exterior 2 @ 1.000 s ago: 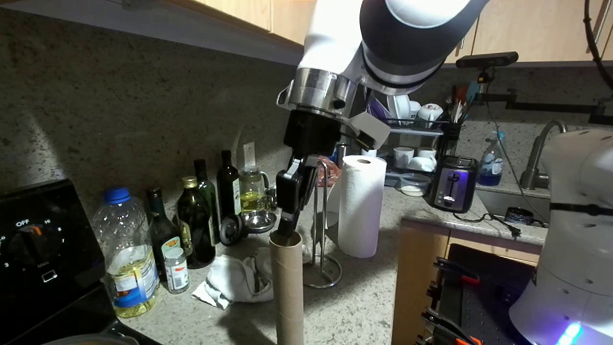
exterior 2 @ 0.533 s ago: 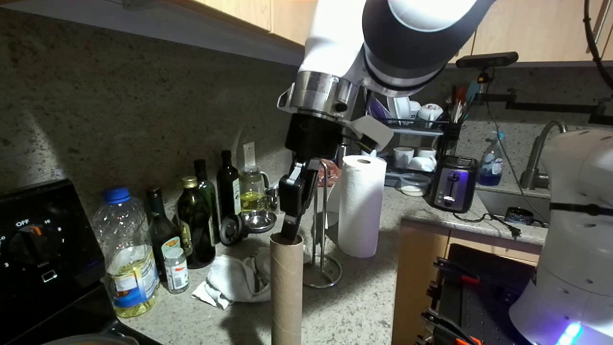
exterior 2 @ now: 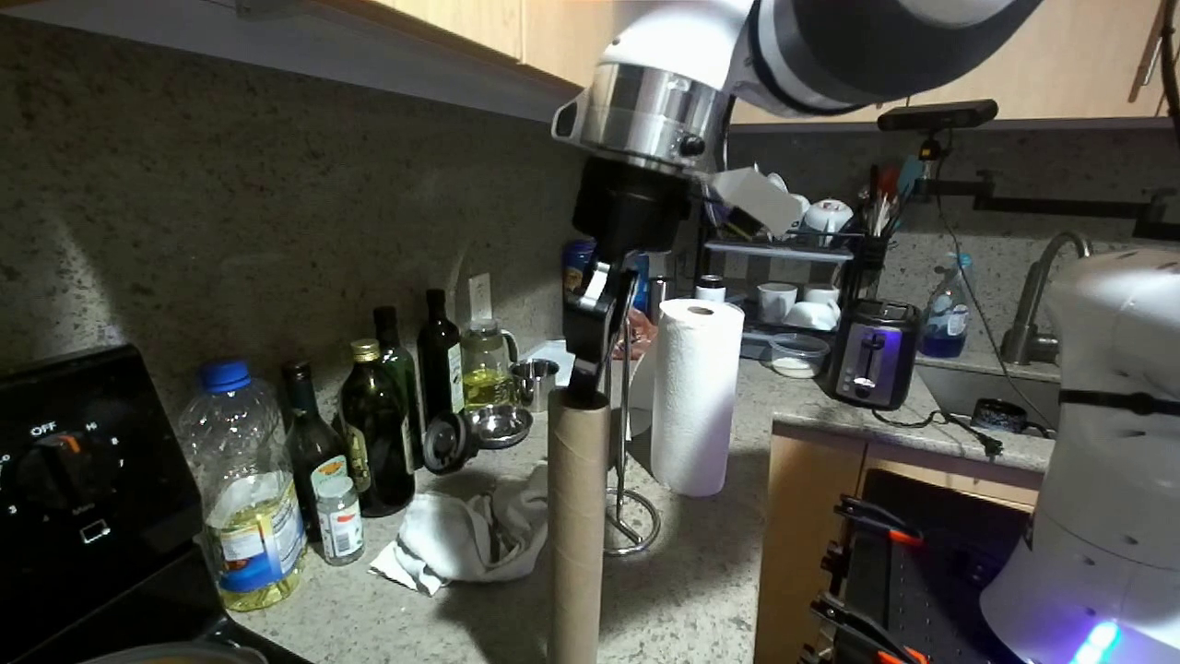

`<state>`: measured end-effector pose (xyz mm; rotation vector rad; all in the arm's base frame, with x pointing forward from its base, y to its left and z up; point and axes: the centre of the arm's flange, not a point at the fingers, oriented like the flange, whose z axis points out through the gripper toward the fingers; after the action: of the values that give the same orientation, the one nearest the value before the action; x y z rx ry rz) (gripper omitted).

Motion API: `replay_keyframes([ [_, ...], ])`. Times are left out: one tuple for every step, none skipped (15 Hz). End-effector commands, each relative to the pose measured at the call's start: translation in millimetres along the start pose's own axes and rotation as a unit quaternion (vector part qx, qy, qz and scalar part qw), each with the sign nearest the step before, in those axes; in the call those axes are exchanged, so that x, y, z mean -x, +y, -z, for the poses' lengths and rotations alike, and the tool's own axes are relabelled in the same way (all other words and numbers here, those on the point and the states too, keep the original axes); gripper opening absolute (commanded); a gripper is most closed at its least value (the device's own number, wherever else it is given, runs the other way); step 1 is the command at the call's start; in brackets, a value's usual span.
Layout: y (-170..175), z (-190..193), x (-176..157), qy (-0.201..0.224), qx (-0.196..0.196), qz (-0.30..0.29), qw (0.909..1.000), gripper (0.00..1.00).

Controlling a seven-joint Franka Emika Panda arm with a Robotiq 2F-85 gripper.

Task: Replace the paper towel roll with the core on the stand

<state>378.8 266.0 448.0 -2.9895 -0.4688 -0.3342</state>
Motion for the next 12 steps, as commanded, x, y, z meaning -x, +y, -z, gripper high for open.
replay_keyframes([
  [-11.9, 47.1, 11.4, 0.005, 0.054, 0.002, 0.9985, 0.0],
  [-14.0, 57.5, 14.6, 0.009, 0.065, 0.004, 0.9978, 0.0],
  [-15.7, 68.0, 16.9, 0.013, 0.075, 0.005, 0.9971, 0.0],
  [-17.2, 77.2, 20.2, 0.019, 0.083, 0.007, 0.9964, 0.0],
  [-18.7, 86.6, 23.0, 0.026, 0.089, 0.009, 0.9957, 0.0],
  [-18.6, 95.7, 26.9, 0.035, 0.093, 0.007, 0.995, 0.0],
  [-19.4, 104.2, 29.3, 0.043, 0.098, 0.006, 0.9943, 0.0],
  [-20.0, 113.0, 33.2, 0.052, 0.102, 0.006, 0.9933, 0.0],
  [-20.6, 121.8, 37.0, 0.063, 0.108, 0.005, 0.9921, 0.0],
  [-21.5, 130.2, 40.1, 0.073, 0.111, 0.005, 0.9911, 0.0],
  [-22.6, 137.7, 44.0, 0.083, 0.116, 0.003, 0.9897, 0.0],
  [-23.1, 145.9, 47.3, 0.093, 0.12, 0.002, 0.9884, 0.0],
])
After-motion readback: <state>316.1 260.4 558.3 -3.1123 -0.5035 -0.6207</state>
